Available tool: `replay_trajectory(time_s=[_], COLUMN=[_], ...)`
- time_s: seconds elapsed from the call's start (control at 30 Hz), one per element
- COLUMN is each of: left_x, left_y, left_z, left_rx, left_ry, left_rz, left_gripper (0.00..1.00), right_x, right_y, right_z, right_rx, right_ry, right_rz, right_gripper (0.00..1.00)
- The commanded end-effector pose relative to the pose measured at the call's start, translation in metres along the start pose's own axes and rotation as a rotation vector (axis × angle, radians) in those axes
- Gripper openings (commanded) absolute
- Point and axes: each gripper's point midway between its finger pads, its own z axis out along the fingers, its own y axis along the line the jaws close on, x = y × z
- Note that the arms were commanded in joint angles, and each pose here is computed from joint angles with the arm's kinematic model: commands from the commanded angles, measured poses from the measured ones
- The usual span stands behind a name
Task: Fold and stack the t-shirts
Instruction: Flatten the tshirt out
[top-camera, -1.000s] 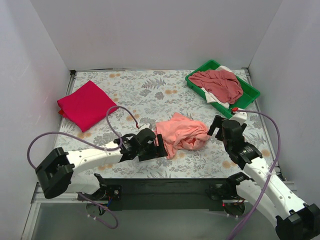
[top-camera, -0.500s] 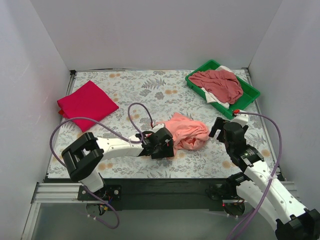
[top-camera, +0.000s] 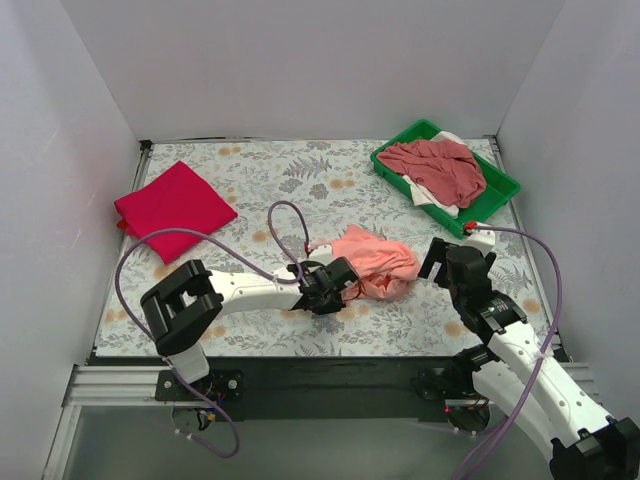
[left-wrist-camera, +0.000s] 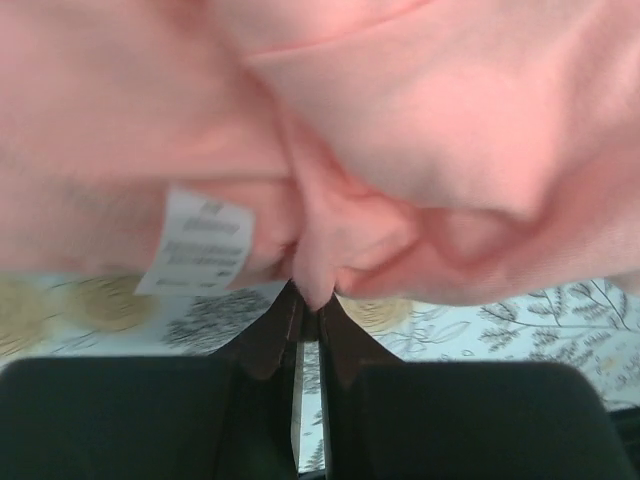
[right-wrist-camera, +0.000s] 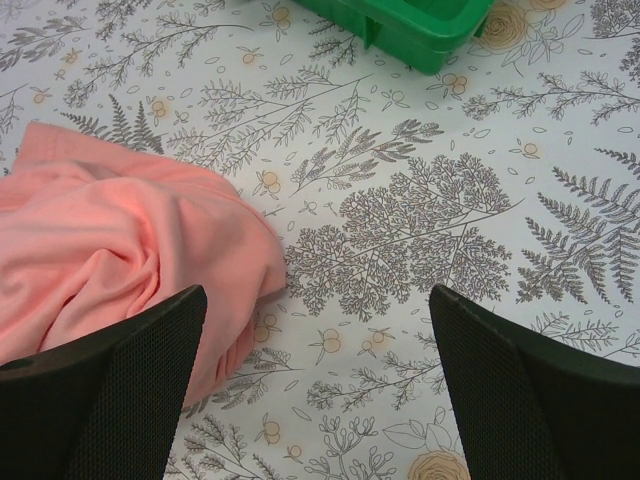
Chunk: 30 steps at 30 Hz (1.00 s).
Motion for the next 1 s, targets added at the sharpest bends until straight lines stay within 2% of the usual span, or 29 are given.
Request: replay_trajectory(time_s=[0.0, 0.13, 0.2, 0.23, 0.37, 0.5, 0.6, 0.77, 0.87, 0.97], left_x=[-0.044, -0.083, -0.098, -0.099, -0.108, -0.107, -0.106, -0.101, -0.102, -0.101], left_y=[0.045, 0.104, 0.117, 0.136, 0.157, 0.187, 0.194, 0.193, 0.192, 0.193], left_z=[-0.034, -0.060, -0.082, -0.083, -0.109, -0.131, -0.136, -0.129, -0.127, -0.125], left_rx=[-0.166, -0.254, -0.214, -0.231, -0.201, -0.280, -0.300, -0.292, -0.291, -0.304], left_ry=[-0.191, -0.287, -0.334, -0.346, -0.429, -0.496, -0.510, -0.491, -0.487, -0.482], left_rz=[-0.091, -0.258, -0.332, -0.359, -0.418, -0.489, -0.498, -0.490, -0.479, -0.475], left_gripper=[0.00, 0.00, 0.00, 0.00, 0.00, 0.00, 0.00, 0.00, 0.00, 0.00], right_x=[0.002, 0.013, 0.020, 0.025, 0.041, 0.050, 0.047, 0.046, 0.043, 0.043], right_y=[0.001, 0.009, 0.012, 0.018, 0.032, 0.041, 0.048, 0.081, 0.091, 0.095], right_z=[0.001, 0.000, 0.000, -0.001, -0.005, -0.004, -0.001, 0.006, 0.018, 0.033], right_rx=[-0.011, -0.051, -0.066, -0.101, -0.189, -0.224, -0.238, -0.362, -0.358, -0.322], right_ry=[0.002, 0.063, 0.101, 0.126, 0.217, 0.278, 0.295, 0.343, 0.373, 0.406], right_rz=[0.003, 0.017, 0.003, -0.002, -0.020, -0.031, -0.032, -0.030, -0.029, -0.048], right_gripper=[0.98, 0.98, 0.98, 0.98, 0.97, 0.95, 0.94, 0.92, 0.89, 0.82])
